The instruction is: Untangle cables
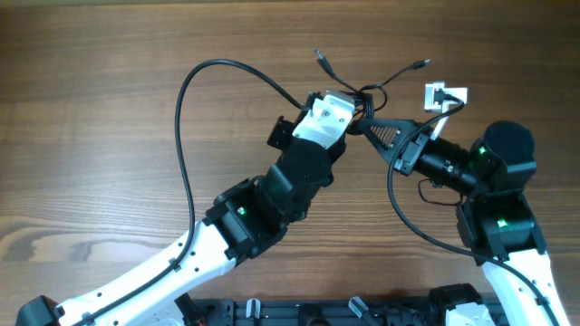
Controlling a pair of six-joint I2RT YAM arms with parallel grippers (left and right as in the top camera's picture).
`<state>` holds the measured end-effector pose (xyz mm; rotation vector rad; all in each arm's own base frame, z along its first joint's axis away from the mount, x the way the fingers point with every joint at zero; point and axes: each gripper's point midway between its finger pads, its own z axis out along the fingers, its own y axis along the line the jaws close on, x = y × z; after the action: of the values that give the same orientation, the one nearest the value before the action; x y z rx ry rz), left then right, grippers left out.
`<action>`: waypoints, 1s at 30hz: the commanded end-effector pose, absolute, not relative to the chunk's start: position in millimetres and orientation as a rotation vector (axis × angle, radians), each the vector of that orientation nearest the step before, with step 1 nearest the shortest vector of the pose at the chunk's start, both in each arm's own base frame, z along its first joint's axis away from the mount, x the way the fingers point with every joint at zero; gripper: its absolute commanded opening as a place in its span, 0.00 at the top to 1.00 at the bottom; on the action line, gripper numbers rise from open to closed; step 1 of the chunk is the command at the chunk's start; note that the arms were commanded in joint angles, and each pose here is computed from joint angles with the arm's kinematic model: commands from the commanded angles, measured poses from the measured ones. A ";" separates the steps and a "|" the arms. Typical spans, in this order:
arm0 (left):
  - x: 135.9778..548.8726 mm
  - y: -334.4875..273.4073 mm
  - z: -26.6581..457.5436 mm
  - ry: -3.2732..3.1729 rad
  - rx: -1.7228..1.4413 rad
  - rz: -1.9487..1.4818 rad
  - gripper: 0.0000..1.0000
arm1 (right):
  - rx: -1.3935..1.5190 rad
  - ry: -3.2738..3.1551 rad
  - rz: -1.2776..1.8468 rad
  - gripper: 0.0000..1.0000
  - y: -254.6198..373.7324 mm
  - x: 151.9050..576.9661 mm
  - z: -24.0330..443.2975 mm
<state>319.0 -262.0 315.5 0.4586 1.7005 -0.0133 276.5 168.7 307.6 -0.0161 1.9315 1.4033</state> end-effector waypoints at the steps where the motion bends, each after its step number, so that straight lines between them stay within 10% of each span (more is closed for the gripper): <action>1: 325.1 -234.9 334.1 1.681 0.305 0.039 0.96 | 0.029 1.969 1.331 0.95 161.7 281.1 299.1; 30: 318.4 -191.3 405.9 1.524 -0.052 -0.240 0.96 | 0.375 2.318 0.935 0.95 115.2 274.5 204.7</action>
<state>319.6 -244.9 349.7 0.2324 1.6490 -0.2143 274.2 133.3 232.8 0.2985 2.2488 1.0804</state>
